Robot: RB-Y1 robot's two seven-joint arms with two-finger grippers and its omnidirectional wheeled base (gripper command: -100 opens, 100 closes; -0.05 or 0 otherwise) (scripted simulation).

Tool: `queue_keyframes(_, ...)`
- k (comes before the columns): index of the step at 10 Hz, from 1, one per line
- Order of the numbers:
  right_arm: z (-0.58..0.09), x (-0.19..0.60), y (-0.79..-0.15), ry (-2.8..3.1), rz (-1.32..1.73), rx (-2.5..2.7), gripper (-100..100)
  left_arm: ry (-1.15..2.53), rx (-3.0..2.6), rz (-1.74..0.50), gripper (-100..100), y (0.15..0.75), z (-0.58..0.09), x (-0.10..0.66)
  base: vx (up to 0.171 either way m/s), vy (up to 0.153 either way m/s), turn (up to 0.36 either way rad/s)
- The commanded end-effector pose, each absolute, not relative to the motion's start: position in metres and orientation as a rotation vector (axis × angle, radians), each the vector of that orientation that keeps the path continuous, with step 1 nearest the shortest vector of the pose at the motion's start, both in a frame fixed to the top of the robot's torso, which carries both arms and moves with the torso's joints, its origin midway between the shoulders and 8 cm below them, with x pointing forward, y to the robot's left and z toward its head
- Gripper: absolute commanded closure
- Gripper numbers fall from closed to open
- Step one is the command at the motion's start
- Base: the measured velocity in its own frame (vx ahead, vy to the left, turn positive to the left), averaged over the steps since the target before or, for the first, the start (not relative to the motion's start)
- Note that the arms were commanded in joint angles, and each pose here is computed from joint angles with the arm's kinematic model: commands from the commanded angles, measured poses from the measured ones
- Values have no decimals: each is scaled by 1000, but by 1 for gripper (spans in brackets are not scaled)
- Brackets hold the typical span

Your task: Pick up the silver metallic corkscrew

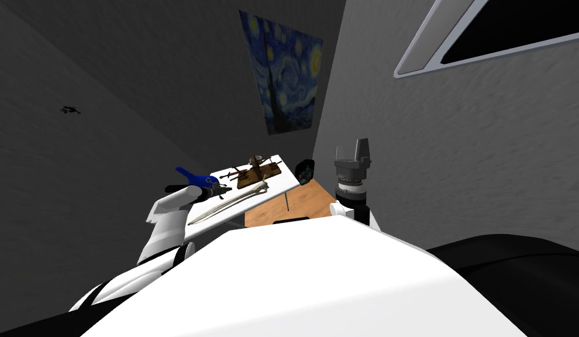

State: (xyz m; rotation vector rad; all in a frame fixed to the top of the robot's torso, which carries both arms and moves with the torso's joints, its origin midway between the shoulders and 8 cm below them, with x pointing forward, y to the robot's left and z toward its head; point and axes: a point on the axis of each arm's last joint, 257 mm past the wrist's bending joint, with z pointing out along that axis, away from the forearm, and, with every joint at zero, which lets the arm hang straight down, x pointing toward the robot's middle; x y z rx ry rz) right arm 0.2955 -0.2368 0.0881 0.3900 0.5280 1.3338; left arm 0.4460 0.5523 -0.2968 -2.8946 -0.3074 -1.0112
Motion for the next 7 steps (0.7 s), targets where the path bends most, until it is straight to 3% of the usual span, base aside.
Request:
queue_keyframes(1,88,296,-237,528,1334,390,0,-325,-2888,-973,-100,575,-309,426,10,-69,-152)
queue_keyframes(4,88,296,-237,528,1334,390,0,-351,-2935,-1025,-100,562,-307,432,0,-14,19)
queue_keyframes(5,88,296,-237,528,1334,390,0,-342,-2902,-979,-100,592,-318,408,14,-56,-369)
queue_keyframes(7,88,296,-237,528,1334,390,0,-396,-2925,-981,-100,598,-321,397,7,-52,-45)
